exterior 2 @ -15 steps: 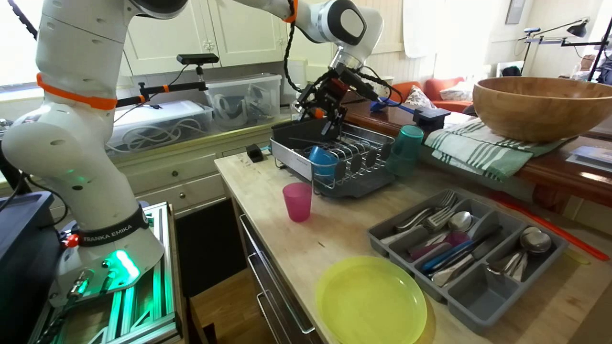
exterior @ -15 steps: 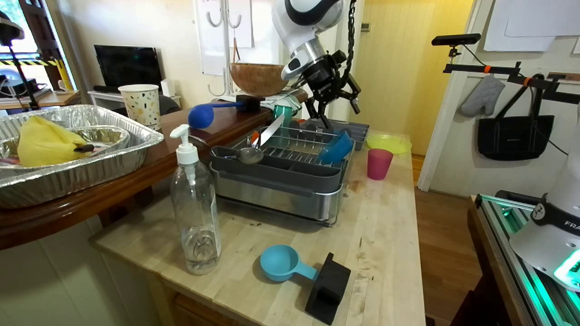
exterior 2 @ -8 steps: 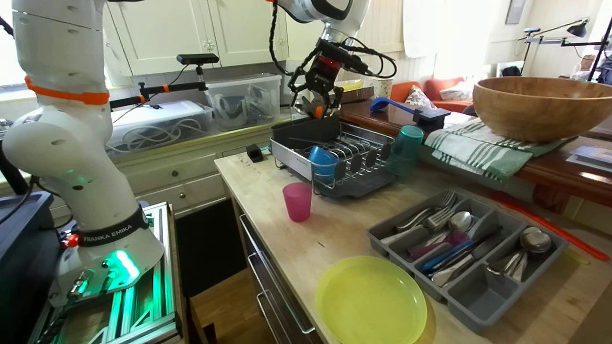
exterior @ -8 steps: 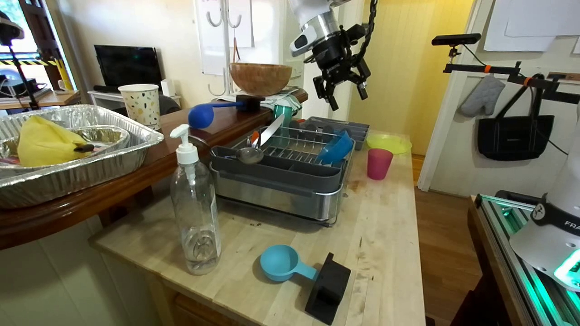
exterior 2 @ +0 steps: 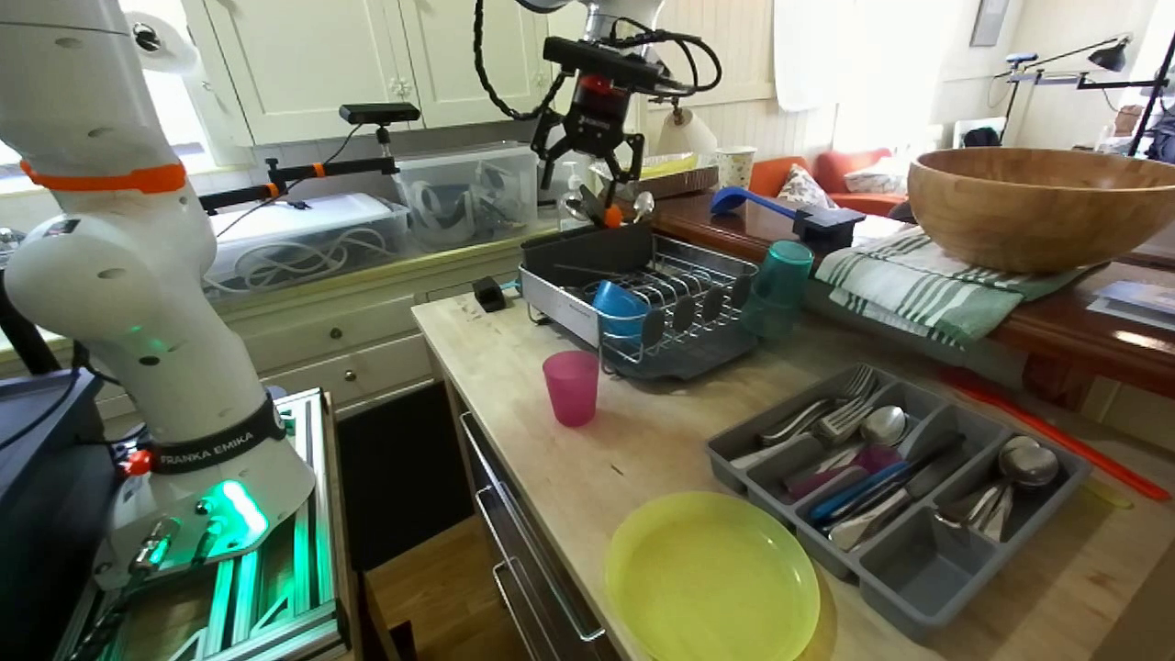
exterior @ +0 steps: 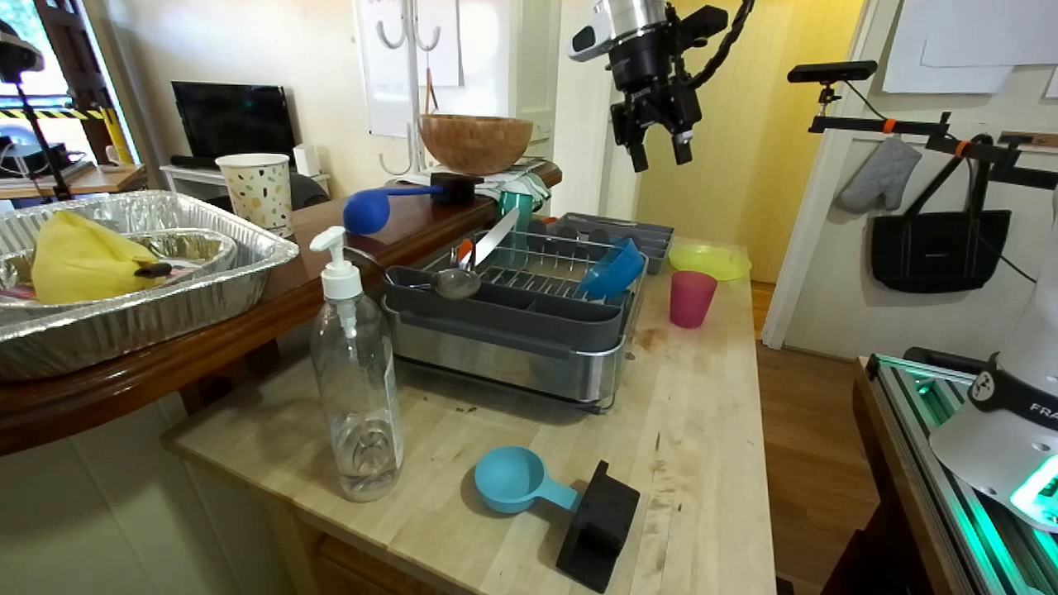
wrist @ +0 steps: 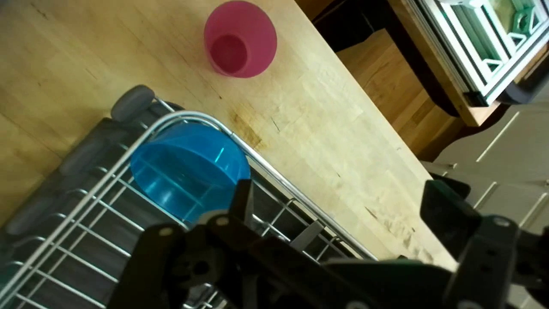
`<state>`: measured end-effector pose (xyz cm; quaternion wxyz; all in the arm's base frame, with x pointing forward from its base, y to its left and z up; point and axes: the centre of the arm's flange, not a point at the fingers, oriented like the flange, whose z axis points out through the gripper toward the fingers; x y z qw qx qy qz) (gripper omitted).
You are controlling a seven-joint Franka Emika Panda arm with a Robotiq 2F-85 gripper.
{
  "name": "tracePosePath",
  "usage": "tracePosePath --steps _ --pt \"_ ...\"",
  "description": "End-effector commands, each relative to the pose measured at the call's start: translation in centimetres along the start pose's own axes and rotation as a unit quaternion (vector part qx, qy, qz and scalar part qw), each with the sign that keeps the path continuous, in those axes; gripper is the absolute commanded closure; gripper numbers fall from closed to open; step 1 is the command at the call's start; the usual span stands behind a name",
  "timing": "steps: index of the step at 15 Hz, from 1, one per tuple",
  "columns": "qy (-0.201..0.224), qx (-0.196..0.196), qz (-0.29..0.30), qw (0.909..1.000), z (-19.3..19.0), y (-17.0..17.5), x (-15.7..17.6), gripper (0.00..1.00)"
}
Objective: Put the cup on the table and put the bowl in the dishes tray
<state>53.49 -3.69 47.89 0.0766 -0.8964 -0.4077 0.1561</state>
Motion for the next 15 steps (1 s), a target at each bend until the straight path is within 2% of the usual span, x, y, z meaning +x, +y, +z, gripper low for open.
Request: tracePosePath --steps 1,4,8,9,11,12,13,15 --pt "0.036 -0.025 0.089 0.9951 0.1 -2.0 -3.3 0.00" --pt "0.065 -0.035 0.159 0.9845 -0.5 -1.8 -5.4 0.00" --pt "0.104 -0.049 0.247 0.9621 -0.1 -1.3 -7.7 0.00" --pt "0.112 -0.061 0.251 0.9595 -0.1 -1.1 -8.3 0.00" --pt "0.111 -0.090 0.222 0.9646 0.4 -0.9 -9.4 0.00" --pt "0.120 -0.091 0.222 0.9634 0.6 -0.8 -9.8 0.00" --pt "0.108 -0.075 0.228 0.9647 -0.9 0.2 -8.4 0.00" --pt "0.114 -0.080 0.227 0.9637 -0.5 0.0 -9.0 0.00"
